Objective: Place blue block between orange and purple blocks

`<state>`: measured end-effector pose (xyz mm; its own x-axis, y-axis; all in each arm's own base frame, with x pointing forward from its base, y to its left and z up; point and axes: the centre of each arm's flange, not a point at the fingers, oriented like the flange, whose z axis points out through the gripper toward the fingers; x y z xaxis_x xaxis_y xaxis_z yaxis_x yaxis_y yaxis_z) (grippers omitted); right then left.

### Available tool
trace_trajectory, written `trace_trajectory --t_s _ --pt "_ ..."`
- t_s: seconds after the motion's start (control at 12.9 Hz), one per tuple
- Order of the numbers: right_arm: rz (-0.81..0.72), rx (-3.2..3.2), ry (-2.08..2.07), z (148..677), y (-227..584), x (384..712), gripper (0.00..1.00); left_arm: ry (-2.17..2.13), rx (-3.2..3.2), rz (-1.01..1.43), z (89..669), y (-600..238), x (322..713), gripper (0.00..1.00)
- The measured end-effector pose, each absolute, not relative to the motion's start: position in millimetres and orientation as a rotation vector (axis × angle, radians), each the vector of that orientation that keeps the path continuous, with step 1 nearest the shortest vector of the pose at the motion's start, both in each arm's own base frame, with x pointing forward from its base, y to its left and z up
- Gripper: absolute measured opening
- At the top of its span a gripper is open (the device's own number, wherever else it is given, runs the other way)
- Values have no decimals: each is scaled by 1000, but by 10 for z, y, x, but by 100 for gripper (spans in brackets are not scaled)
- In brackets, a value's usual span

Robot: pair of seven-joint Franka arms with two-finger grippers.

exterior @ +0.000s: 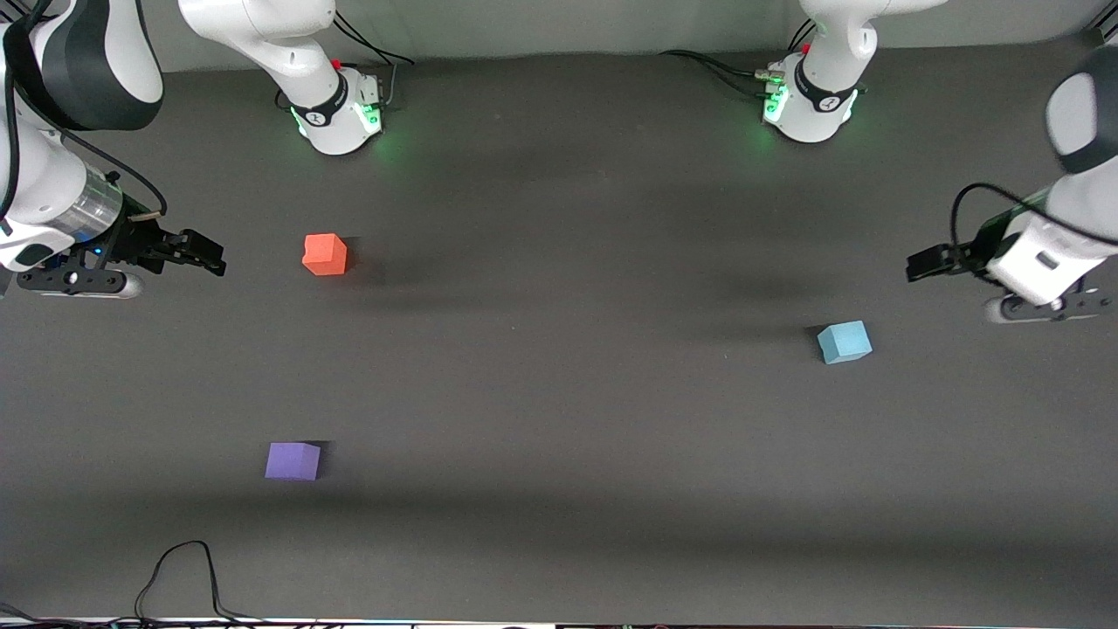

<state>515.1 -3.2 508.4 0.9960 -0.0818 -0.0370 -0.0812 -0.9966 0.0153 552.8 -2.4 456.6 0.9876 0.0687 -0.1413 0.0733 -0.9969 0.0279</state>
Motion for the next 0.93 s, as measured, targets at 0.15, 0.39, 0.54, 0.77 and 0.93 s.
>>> trace_trajectory --t_s 0.15,0.39,0.54,0.77,0.93 --pt "-51 3125 -128 5107 -33 5158 100 120 3098 -186 3959 -10 5560 100" --pt "-43 3125 -128 5131 -33 5165 100 125 3100 -98 3071 -27 5452 100" --pt "-43 3125 -128 5134 -33 5166 100 130 3098 -75 2585 -31 5381 100" --pt "-43 3125 -128 5134 -33 5166 100 133 3094 -59 2142 -41 5357 100" --pt "-43 3125 -128 5134 -33 5166 100 124 3093 -72 2003 -80 5322 100"
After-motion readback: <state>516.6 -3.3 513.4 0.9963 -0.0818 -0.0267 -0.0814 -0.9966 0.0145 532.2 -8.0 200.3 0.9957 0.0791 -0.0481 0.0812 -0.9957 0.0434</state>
